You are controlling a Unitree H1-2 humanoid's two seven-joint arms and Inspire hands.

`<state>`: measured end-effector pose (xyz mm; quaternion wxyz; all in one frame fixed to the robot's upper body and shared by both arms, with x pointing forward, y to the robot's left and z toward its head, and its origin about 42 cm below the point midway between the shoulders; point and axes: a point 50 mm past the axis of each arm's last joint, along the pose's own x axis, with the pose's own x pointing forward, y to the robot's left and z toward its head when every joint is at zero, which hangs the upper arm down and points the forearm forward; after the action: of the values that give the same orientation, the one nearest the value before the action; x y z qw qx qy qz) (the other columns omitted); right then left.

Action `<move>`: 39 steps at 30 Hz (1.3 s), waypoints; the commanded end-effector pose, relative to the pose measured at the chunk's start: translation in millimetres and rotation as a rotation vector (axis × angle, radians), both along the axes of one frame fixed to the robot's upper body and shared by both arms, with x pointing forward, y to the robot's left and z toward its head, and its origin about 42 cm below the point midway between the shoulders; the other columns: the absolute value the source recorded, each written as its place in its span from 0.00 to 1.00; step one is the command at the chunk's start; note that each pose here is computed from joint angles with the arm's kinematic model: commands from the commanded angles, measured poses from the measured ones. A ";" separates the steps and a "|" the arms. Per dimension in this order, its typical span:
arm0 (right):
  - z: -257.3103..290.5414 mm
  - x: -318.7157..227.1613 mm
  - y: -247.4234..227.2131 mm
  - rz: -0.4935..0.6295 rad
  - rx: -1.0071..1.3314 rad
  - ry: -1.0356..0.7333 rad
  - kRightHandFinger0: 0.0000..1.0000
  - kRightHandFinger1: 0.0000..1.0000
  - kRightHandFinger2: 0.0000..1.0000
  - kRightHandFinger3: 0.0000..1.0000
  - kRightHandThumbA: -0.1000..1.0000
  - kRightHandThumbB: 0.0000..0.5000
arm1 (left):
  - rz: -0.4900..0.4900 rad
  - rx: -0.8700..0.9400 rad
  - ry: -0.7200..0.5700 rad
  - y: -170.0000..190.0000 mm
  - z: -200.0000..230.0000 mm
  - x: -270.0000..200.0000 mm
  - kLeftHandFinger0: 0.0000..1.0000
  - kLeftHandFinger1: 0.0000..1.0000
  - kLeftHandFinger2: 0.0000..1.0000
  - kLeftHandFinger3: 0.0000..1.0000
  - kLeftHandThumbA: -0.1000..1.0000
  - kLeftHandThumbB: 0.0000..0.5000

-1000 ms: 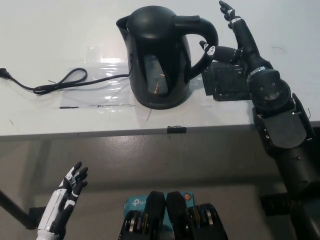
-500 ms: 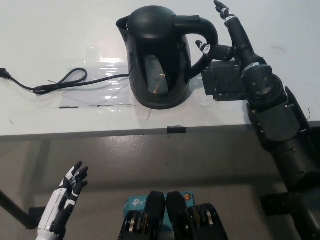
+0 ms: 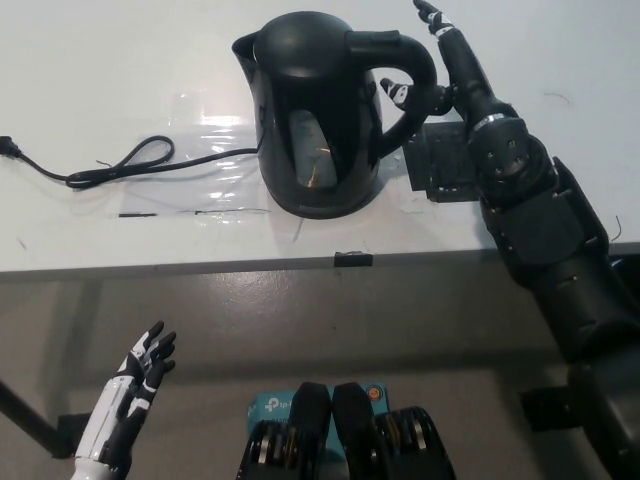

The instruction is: Use the right hand to grab the handle of the kettle from the base and place it on the right side

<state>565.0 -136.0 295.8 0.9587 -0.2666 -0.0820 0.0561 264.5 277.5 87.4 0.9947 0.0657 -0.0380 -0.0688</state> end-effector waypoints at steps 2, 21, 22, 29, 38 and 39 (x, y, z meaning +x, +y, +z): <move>47.3 8.1 13.8 0.017 -0.008 -0.134 1.00 1.00 1.00 1.00 0.73 0.71 | -0.017 0.009 -0.077 3.3 12.6 5.2 1.00 1.00 1.00 1.00 0.88 0.66; 47.0 7.3 27.0 -0.211 -0.010 -0.365 0.00 0.31 0.71 0.75 0.00 0.23 | -0.015 0.001 -0.079 2.6 11.9 9.7 1.00 1.00 1.00 1.00 0.90 0.65; 48.8 7.6 27.3 -0.210 -0.001 -0.372 0.00 0.31 0.70 0.74 0.00 0.24 | -0.015 0.001 -0.080 2.7 12.4 10.9 1.00 1.00 1.00 1.00 0.90 0.66; 57.9 6.0 33.9 -0.212 0.120 -0.387 0.00 0.17 0.59 0.42 0.00 0.33 | -0.018 0.017 -0.081 4.3 11.2 13.0 1.00 1.00 1.00 1.00 0.94 0.67; 111.1 3.7 48.4 -0.222 0.299 -0.485 0.00 0.14 0.62 0.67 0.00 0.25 | -0.005 0.021 -0.066 4.1 4.5 7.2 1.00 1.00 1.00 1.00 0.95 0.68; 116.1 3.7 49.8 -0.217 0.307 -0.491 0.00 0.13 0.61 0.69 0.00 0.24 | -0.001 0.026 -0.065 5.0 3.9 6.1 1.00 1.00 1.00 1.00 0.96 0.70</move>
<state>565.9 -103.2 302.2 0.9616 -0.2138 -0.1441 -0.0937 273.7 277.2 87.2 0.9941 0.0674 -0.0486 -0.0700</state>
